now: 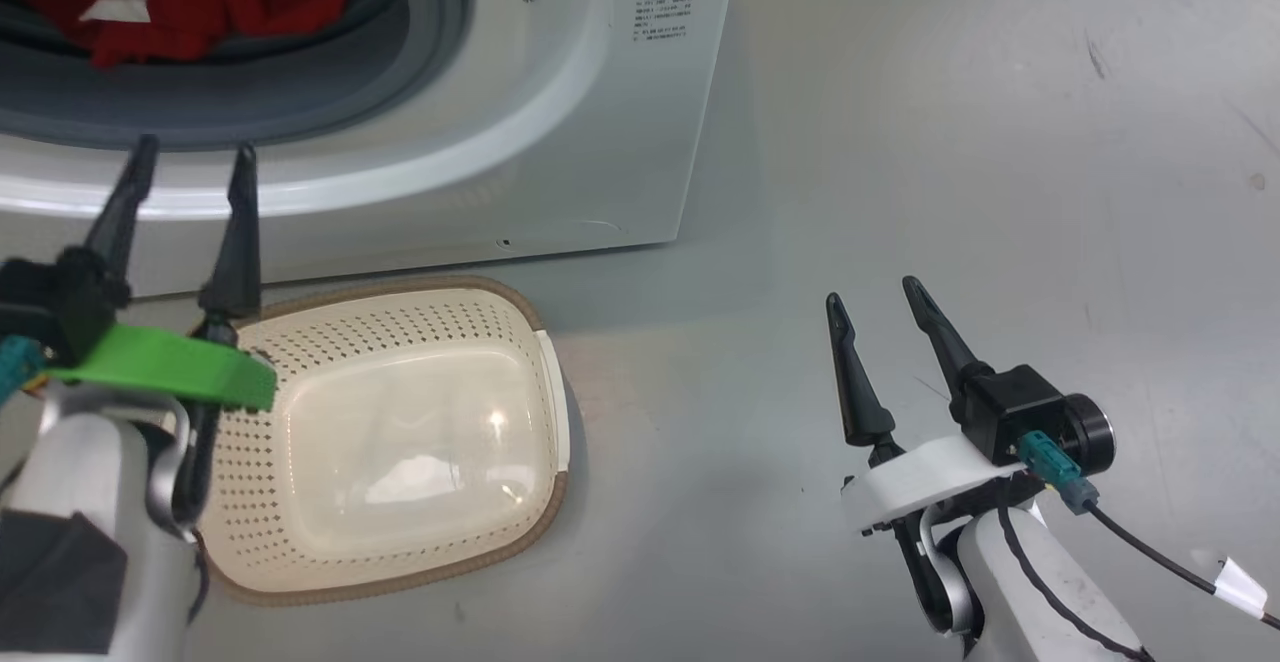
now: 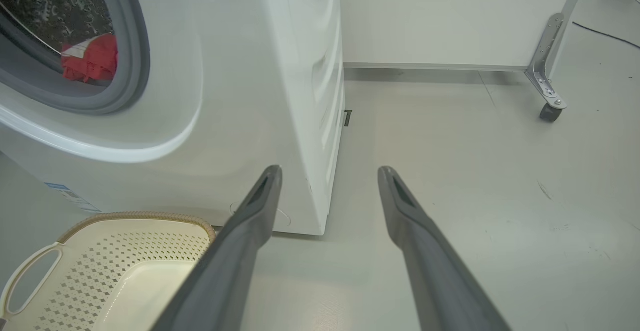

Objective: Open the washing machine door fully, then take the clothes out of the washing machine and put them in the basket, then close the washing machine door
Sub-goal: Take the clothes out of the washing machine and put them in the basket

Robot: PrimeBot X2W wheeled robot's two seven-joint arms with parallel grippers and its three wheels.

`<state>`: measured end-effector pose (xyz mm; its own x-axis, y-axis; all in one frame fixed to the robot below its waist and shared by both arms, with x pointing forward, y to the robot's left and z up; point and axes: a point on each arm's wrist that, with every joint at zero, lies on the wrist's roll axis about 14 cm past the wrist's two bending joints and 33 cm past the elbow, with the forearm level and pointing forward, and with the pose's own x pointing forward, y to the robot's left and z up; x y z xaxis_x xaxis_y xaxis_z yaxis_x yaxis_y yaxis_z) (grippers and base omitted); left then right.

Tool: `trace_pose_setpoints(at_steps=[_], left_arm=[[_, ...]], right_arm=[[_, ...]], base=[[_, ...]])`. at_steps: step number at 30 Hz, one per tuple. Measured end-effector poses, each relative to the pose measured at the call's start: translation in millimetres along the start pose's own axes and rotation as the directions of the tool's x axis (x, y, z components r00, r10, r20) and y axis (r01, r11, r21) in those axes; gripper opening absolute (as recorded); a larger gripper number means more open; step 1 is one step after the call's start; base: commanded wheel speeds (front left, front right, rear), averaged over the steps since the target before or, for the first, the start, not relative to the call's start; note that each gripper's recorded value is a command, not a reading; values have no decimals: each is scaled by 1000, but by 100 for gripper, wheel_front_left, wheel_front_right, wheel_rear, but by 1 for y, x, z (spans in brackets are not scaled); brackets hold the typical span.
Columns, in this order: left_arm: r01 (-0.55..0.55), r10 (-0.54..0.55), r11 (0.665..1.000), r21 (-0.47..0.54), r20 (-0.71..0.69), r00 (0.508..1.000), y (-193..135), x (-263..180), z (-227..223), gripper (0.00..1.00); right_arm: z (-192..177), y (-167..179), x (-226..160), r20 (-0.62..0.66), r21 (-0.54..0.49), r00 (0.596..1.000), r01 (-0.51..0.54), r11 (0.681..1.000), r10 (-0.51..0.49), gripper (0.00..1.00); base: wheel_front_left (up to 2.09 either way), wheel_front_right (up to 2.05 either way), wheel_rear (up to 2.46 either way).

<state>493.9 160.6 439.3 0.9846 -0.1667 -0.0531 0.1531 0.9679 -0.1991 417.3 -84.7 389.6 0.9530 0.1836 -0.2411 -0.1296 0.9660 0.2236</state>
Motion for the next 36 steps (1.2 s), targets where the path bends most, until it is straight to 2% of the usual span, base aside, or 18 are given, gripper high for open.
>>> trace_pose_setpoints(at_steps=[6,13,22,29,36], left_arm=[[33,-35,998,46,48,998,7,55,20,100],[51,-50,996,70,-14,999,14,106,4,100],[-22,32,996,91,-108,994,54,145,-24,100],[-51,73,994,101,-222,972,71,162,-60,100],[-96,114,992,78,-273,955,78,173,-83,100]], right_arm=[[-6,-6,17,-10,22,1000,8,1000,-8,100],[-26,-14,28,-56,39,998,20,999,-18,100],[-39,-25,38,-84,47,996,44,998,-40,100],[-52,-41,37,-120,55,989,91,994,-84,100],[-57,-57,37,-130,43,984,131,990,-124,100]], base=[[0,0,0],[0,0,0],[0,0,0],[0,0,0],[0,0,0]])
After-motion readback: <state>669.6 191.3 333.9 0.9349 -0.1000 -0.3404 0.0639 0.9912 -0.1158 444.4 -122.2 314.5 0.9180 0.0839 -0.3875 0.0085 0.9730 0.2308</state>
